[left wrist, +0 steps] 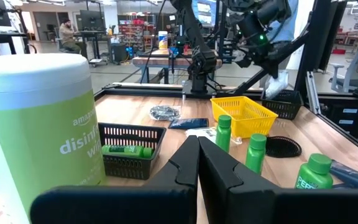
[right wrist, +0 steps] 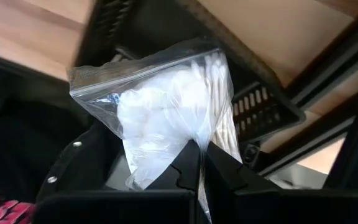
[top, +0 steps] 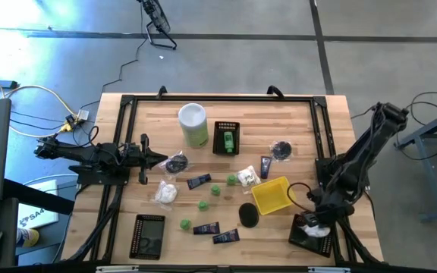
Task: Pick & Place Travel size toiletries
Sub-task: Put the white cotton pack into the bottom right black bin
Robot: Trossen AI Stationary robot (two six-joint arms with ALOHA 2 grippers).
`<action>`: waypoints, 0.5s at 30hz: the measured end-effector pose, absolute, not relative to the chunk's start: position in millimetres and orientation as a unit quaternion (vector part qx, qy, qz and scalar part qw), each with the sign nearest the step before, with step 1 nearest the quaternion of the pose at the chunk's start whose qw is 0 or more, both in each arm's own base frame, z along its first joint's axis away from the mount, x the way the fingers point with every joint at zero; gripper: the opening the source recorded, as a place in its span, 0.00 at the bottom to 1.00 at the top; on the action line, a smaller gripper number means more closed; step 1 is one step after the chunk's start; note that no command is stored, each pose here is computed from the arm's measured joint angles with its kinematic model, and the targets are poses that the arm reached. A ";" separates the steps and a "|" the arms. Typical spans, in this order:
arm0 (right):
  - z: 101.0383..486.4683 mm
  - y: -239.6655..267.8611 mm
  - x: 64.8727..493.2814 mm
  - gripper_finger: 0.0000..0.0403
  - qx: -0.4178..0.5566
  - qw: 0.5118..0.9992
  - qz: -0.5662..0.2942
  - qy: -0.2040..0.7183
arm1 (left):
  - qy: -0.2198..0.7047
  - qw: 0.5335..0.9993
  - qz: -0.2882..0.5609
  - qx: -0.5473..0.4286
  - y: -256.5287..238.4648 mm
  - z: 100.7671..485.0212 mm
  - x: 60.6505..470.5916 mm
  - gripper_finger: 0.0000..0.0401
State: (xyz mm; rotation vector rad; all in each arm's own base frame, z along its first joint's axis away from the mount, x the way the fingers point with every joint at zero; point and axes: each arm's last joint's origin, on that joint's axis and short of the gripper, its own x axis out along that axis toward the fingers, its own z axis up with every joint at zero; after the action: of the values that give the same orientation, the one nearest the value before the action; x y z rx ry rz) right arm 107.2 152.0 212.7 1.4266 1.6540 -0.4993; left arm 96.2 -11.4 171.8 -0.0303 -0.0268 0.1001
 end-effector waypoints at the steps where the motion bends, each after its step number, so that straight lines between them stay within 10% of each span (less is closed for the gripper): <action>1: 210.9 153.1 107.7 0.01 0.570 0.435 -0.205 0.666 | -0.013 0.999 0.050 -0.015 -11.4 171.8 96.2 0.01; 15: 203.4 156.9 109.6 0.31 0.554 0.419 -0.224 0.684 | -0.013 0.999 0.050 -0.005 -11.4 171.8 96.2 0.01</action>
State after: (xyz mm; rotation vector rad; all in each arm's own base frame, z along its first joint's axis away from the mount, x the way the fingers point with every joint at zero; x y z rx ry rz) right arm 109.6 156.9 203.4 1.3897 1.7145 -0.5617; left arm 96.2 -11.4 171.8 -0.0104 -0.0258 0.1003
